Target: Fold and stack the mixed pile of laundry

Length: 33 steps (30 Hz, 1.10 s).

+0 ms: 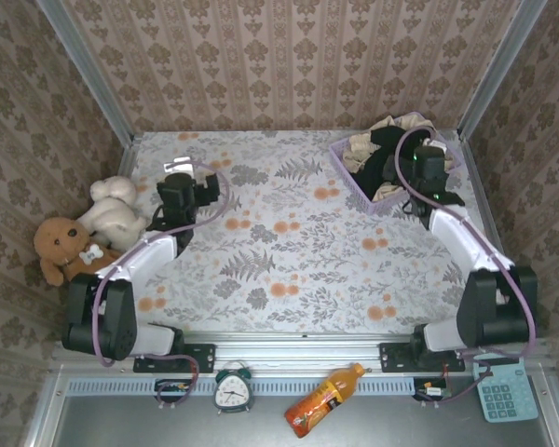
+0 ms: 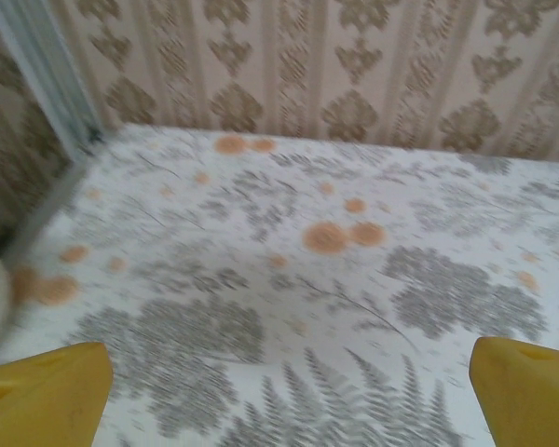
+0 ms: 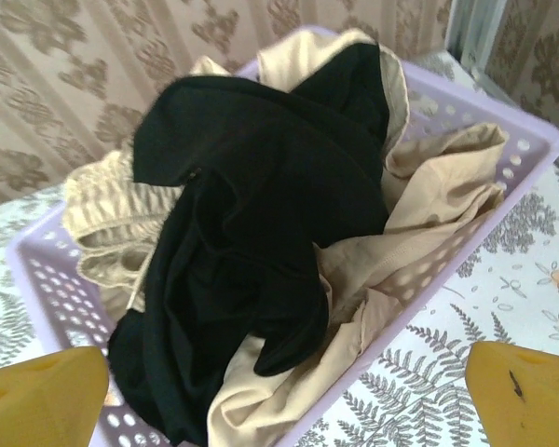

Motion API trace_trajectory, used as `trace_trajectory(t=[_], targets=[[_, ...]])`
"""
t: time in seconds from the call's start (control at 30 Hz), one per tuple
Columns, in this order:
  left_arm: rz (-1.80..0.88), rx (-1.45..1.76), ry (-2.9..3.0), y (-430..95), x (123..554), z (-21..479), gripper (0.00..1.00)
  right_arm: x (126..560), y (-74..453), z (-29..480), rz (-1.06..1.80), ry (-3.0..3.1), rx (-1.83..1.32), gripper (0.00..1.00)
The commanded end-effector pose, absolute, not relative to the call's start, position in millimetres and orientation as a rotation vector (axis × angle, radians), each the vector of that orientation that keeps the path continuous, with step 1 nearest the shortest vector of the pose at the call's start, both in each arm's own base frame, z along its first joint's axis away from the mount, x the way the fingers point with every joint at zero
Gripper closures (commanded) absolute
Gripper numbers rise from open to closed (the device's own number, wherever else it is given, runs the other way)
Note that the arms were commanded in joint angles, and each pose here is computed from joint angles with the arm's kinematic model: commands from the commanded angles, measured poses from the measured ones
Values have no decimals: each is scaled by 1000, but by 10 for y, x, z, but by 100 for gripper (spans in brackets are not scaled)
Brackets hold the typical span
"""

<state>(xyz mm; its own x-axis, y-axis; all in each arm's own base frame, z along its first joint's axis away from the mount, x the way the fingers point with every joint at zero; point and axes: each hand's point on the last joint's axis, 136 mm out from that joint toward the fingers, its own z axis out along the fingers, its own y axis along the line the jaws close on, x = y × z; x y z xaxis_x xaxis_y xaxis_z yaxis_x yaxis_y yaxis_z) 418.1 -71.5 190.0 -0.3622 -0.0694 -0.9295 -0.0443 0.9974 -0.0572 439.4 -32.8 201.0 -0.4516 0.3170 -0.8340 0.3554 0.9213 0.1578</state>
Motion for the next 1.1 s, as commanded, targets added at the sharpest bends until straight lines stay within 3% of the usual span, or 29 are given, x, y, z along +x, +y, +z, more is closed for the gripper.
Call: trace_trajectory(t=[0.0,0.17,0.27,0.37,0.43,0.47,0.83,1.07], targets=[[-207,-162,2044,-985,4074,1620,0,4454,-460,1616,-169,2224,553,0],[-350,-189,2110,-1243,3947,1398,0,4968,-565,1367,-188,2276,600,2],[-392,-170,2132,-1351,3879,1331,0,5245,-464,1329,-100,2292,559,16],[-396,-155,2156,-1388,3838,1307,0,5386,-329,1519,-10,2253,488,54],[-396,-151,2156,-1395,3835,1337,0,5399,-254,1764,35,2218,431,93],[-394,-149,2157,-1398,3838,1351,0,5383,-221,1878,55,2205,406,100],[-375,-189,2109,-1298,4067,1796,0,4560,872,3243,405,2070,30,100],[-415,-276,2123,-1161,4067,1742,0,3922,1448,4280,563,1832,-186,100]])
